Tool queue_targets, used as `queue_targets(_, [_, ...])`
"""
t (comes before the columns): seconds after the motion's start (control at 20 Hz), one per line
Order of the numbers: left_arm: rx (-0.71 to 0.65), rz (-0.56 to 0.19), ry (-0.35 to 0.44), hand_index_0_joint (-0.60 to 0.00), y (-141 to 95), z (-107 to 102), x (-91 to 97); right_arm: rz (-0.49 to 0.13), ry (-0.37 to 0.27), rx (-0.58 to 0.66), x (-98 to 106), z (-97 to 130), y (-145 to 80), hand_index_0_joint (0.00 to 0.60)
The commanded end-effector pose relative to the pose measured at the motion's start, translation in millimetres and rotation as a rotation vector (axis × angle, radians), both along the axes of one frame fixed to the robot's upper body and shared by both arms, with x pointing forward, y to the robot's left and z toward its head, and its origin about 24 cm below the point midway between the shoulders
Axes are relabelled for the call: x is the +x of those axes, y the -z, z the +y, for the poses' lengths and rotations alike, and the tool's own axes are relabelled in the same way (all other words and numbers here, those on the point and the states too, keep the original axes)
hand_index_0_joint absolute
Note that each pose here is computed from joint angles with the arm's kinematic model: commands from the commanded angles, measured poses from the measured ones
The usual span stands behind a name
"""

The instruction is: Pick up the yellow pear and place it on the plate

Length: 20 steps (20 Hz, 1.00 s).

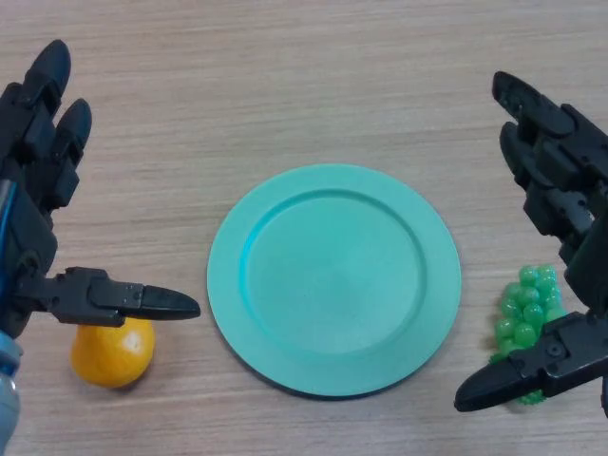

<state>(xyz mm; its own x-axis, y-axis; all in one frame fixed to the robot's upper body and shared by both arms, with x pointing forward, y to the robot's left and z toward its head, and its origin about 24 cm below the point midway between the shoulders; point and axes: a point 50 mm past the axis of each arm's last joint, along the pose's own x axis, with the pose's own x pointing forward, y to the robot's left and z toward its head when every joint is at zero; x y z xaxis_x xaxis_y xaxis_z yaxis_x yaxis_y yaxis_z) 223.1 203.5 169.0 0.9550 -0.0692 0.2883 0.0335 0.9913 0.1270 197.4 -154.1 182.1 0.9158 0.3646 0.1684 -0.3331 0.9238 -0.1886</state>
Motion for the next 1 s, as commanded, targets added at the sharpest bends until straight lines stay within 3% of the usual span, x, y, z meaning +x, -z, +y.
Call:
queue_targets(0.05, [0.053, -0.196, -0.018, 0.0, -24.7, 1.0, -6.2, -0.207, 0.001, 0.001, -8.8, -3.9, -25.2, 0.0])
queue_targets(0.5, [0.082, -0.2, -0.003, 0.0, -26.3, 1.5, -10.4, -0.21, -0.001, -0.002, -2.3, -3.1, -24.7, 0.0])
queue_targets(0.6, [0.133, -0.245, -0.017, 0.0, -26.2, 4.7, -17.4, -0.202, -0.011, -0.005, 0.5, -1.8, -22.8, 0.0])
queue_targets(0.8, [0.177, -0.229, -0.154, 0.0, -12.8, 28.0, -25.6, -0.173, -0.031, 0.006, 6.8, 4.3, -19.6, 0.0])
queue_targets(1.0, [0.208, -0.136, -0.245, 0.0, 20.9, 49.8, -37.2, -0.168, -0.045, 0.008, 11.0, 7.8, -17.9, 0.0])
